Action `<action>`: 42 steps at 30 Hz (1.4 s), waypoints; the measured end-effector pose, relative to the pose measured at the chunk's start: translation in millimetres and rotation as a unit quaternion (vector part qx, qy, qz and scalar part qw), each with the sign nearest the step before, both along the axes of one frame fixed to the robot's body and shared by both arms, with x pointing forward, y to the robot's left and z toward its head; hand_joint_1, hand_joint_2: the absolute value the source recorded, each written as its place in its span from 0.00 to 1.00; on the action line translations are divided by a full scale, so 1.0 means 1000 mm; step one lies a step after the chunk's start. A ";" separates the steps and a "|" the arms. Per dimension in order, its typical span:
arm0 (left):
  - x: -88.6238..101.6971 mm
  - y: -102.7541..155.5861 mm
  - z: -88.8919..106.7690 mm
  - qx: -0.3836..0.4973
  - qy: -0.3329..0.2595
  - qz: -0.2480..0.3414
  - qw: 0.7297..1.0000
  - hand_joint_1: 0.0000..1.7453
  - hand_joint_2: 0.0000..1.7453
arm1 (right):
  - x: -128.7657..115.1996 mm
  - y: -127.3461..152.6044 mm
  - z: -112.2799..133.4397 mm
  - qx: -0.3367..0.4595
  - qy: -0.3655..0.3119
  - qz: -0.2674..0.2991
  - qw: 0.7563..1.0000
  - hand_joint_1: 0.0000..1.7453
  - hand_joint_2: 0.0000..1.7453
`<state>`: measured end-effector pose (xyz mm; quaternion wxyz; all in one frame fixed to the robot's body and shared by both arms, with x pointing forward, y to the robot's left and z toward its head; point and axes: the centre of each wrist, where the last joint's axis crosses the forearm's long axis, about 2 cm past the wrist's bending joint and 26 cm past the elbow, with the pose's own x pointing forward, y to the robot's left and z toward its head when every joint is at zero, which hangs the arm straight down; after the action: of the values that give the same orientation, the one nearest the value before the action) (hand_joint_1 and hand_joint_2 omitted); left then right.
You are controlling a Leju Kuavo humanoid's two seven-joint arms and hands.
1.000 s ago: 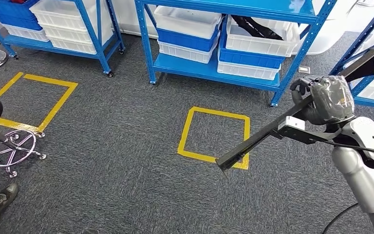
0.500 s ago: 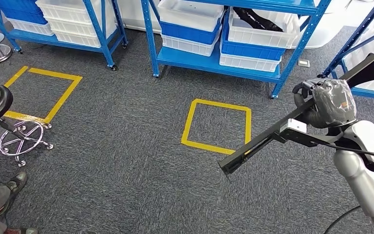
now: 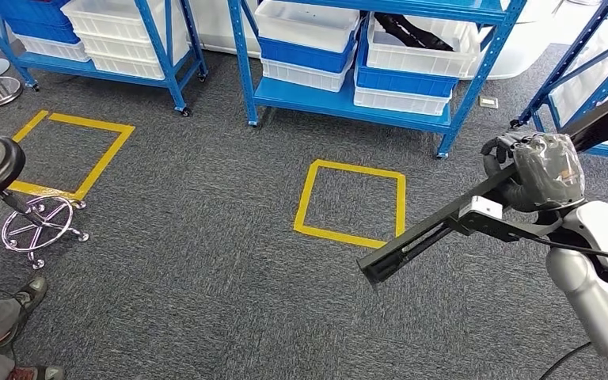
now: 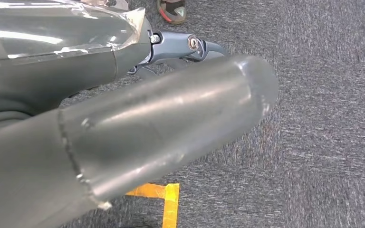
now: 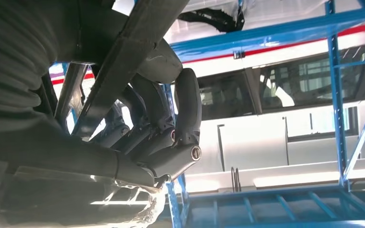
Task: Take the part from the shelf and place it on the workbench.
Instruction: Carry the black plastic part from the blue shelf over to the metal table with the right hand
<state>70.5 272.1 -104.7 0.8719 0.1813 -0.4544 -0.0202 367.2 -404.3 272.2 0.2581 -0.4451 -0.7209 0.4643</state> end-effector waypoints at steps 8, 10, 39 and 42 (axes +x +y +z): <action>0.000 0.001 0.000 0.002 0.001 0.004 1.000 0.00 0.00 | -0.004 -0.005 -0.003 -0.010 -0.035 -0.025 0.999 0.87 1.00; 0.000 0.001 0.000 0.002 0.000 0.005 1.000 0.00 0.00 | -0.005 -0.006 -0.003 -0.011 -0.036 -0.030 0.999 0.87 1.00; 0.008 -0.004 0.002 -0.001 -0.001 -0.006 1.000 0.00 0.00 | -0.027 -0.045 -0.016 0.026 -0.012 -0.070 0.997 0.87 1.00; 0.009 -0.006 0.002 -0.003 -0.001 -0.006 1.000 0.00 0.00 | -0.028 -0.045 -0.017 0.024 -0.012 -0.069 0.997 0.87 1.00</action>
<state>79.2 266.1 -102.9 0.8718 0.1758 -0.4566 -0.0239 339.4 -449.8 255.0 0.2919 -0.4929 -0.7024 0.4226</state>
